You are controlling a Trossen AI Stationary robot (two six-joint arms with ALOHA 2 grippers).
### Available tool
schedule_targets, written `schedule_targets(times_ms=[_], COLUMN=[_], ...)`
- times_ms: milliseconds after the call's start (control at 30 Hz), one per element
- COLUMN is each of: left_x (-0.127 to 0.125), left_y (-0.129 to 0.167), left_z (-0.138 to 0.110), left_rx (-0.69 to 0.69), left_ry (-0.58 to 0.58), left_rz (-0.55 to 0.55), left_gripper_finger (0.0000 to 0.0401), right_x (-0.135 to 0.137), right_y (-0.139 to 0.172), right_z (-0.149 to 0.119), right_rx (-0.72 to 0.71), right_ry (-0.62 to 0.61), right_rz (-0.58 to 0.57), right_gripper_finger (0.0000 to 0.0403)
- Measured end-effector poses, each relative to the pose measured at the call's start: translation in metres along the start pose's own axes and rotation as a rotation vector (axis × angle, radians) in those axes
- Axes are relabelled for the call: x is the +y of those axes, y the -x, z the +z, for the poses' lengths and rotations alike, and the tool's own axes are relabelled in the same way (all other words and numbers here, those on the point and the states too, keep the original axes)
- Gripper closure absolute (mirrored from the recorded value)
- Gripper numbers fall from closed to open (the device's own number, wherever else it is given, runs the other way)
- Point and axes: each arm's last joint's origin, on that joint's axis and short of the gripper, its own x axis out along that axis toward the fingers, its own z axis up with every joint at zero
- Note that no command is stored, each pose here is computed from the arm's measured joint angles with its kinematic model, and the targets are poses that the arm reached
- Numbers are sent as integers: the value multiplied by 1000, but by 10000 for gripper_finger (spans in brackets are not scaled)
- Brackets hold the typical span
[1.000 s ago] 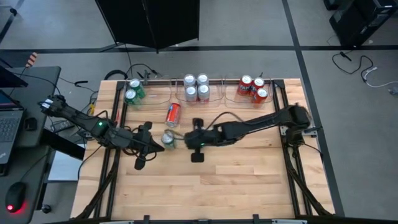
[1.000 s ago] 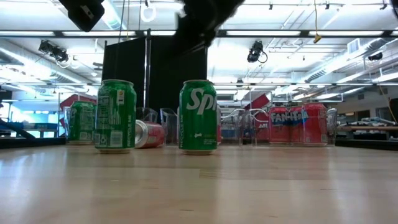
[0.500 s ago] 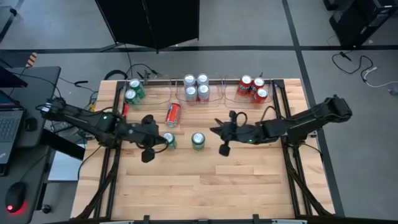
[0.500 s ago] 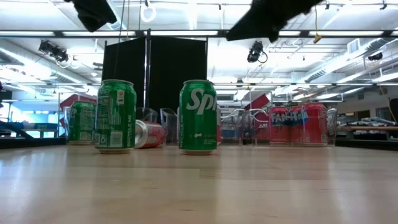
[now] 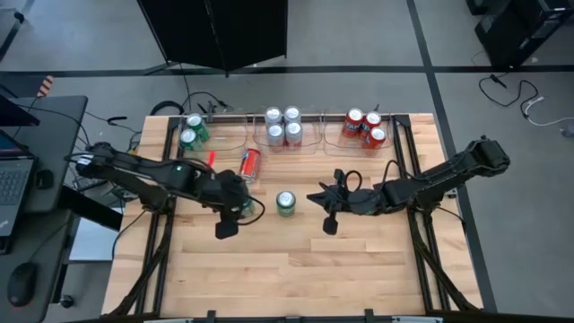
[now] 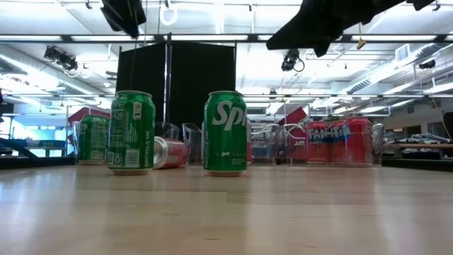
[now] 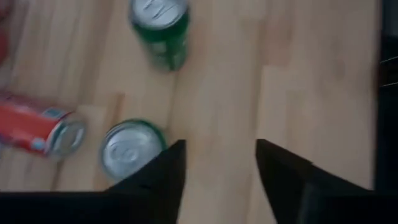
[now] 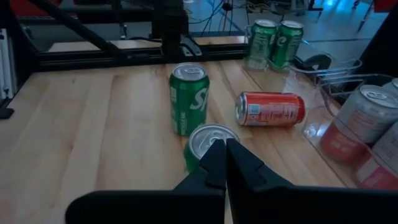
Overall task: Sort soda cans
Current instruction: Put the green soda can into the top left transparent bin
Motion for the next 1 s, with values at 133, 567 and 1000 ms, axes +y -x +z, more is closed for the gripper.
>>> schedule_targets(times_ms=[133,567,1000], left_x=[6,52,71], left_y=[-7,-38,-58], left_z=[0,-4,-10], left_rx=[50,150,151], left_ry=[37,91,135], left_rz=[83,108,25], left_gripper_finger=[136,27,27], right_x=[3,9,9], right_y=[2,5,5], right_z=[-1,0,0], right_rx=[0,-13,-11], right_ry=[5,7,16], right_rz=[12,36,42], right_gripper_finger=[403,403,403])
